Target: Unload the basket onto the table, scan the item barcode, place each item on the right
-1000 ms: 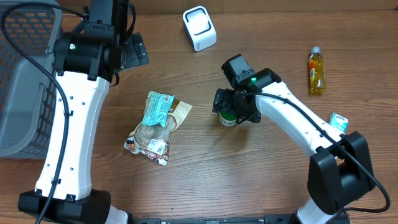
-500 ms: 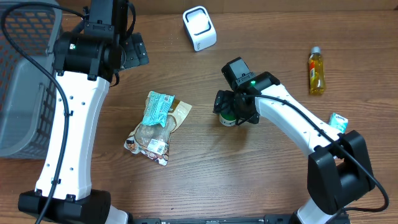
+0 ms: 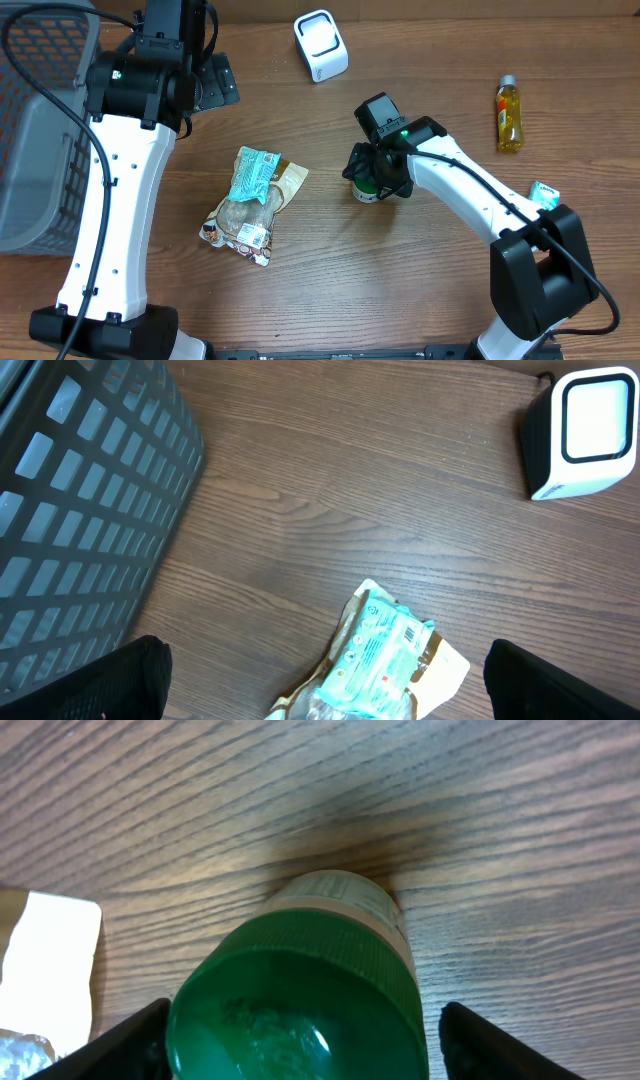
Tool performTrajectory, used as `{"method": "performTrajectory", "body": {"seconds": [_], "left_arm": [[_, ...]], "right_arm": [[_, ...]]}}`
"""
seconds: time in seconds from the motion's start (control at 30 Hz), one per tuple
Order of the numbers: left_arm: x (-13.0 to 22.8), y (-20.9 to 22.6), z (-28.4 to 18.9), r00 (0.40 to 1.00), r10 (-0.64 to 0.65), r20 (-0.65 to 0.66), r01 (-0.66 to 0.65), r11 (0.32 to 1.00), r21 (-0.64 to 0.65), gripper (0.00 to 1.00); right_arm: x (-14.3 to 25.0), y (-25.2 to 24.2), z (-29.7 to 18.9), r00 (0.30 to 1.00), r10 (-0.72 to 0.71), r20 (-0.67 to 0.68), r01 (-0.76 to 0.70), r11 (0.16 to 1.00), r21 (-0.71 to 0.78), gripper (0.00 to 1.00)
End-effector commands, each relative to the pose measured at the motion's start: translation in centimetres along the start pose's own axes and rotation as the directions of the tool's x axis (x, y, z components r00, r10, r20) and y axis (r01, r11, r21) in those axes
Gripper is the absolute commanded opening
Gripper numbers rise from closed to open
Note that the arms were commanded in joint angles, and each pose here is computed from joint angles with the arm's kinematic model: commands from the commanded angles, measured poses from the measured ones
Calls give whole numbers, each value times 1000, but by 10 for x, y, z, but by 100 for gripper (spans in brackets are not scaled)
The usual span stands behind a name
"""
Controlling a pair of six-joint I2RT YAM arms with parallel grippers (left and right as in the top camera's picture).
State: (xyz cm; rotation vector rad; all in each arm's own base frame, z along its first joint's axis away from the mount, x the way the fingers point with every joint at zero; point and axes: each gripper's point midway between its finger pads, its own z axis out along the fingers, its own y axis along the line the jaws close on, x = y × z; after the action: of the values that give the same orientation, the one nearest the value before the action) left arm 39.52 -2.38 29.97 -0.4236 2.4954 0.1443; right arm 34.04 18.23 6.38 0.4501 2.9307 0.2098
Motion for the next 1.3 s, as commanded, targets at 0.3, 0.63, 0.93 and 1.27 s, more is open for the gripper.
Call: {"method": "performTrajectory", "body": {"seconds": [0.3,0.63,0.93,1.27], "left_arm": [[-8,3,-14,999,2,43,-3,1000,5,100],[-8,3,-14,999,3,43,-3,1000,5,100],[-8,3,-14,999,3,43,-3,1000,5,100],[-8,3,-14,999,2,42,-3,1000,5,100]], "right_arm": [[13,0,4,1000,-15,-23,16,999,33,60],[54,26,2,901,-413,-130,400,909,-117,52],[71,14,0,730,-662,-169,649,749,-131,53],[47,26,-17,793,-600,-107,595,800,-79,100]]}}
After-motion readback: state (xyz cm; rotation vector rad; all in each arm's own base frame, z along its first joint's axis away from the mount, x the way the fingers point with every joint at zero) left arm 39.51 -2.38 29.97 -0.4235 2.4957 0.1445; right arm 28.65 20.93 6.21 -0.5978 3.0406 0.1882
